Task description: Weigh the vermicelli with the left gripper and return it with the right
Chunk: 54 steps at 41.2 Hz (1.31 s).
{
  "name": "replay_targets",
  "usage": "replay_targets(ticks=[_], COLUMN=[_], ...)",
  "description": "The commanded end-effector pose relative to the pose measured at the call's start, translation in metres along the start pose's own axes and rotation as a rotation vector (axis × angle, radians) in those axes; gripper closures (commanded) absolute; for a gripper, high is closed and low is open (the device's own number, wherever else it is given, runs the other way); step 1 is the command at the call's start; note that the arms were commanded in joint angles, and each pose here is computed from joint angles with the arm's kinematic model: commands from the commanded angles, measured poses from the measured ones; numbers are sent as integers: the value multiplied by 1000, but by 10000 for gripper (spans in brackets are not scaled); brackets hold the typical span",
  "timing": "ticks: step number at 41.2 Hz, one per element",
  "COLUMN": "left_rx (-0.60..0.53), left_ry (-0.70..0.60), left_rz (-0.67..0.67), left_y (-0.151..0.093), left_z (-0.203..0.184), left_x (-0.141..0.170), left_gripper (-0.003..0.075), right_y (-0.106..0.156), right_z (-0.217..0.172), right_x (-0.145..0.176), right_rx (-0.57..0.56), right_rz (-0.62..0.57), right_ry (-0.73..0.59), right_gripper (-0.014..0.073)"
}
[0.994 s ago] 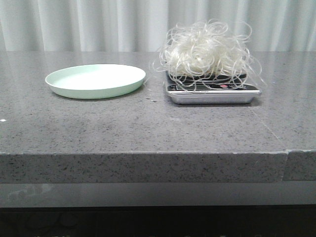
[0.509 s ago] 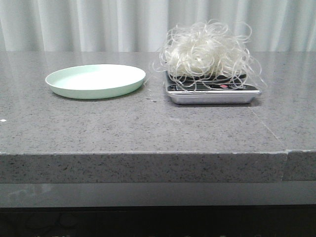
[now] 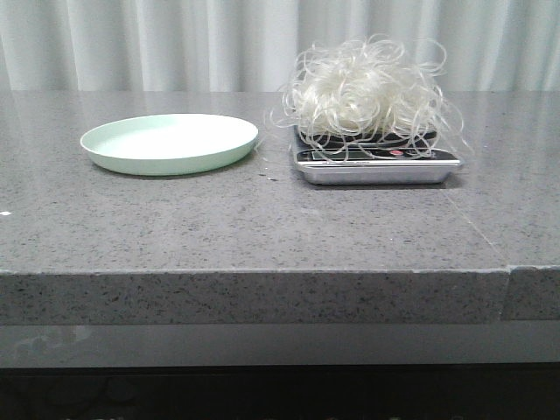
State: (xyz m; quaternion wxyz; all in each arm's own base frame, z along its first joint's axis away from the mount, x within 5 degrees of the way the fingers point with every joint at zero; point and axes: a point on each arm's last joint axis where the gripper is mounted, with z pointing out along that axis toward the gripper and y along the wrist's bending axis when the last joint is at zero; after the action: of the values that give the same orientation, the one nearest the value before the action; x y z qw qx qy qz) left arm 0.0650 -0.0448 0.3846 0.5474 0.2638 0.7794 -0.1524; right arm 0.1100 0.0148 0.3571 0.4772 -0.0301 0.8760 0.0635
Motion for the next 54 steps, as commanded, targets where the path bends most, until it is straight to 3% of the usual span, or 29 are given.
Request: replay_targets(ticks=[1, 14, 30, 41, 54], left_rx=[-5, -5, -5, -5, -5], left_ry=[-96, -96, -96, -96, -96], left_rz=[-20, -20, -20, -20, -20], left_y=[1, 1, 1, 1, 1], left_z=[-4, -4, -4, -4, -4], left_x=[-13, -13, -13, -13, -13], left_gripper=[248, 248, 248, 248, 248], right_y=[-1, 0, 25, 59, 93], right_z=[7, 48, 111, 158, 228], right_x=[-20, -55, -117, -154, -164], right_rx=[4, -12, -101, -205, -259], right_rz=[-9, -37, -84, -101, -154], right_ry=[-98, -27, 41, 73, 153], right_gripper=[94, 95, 95, 95, 95])
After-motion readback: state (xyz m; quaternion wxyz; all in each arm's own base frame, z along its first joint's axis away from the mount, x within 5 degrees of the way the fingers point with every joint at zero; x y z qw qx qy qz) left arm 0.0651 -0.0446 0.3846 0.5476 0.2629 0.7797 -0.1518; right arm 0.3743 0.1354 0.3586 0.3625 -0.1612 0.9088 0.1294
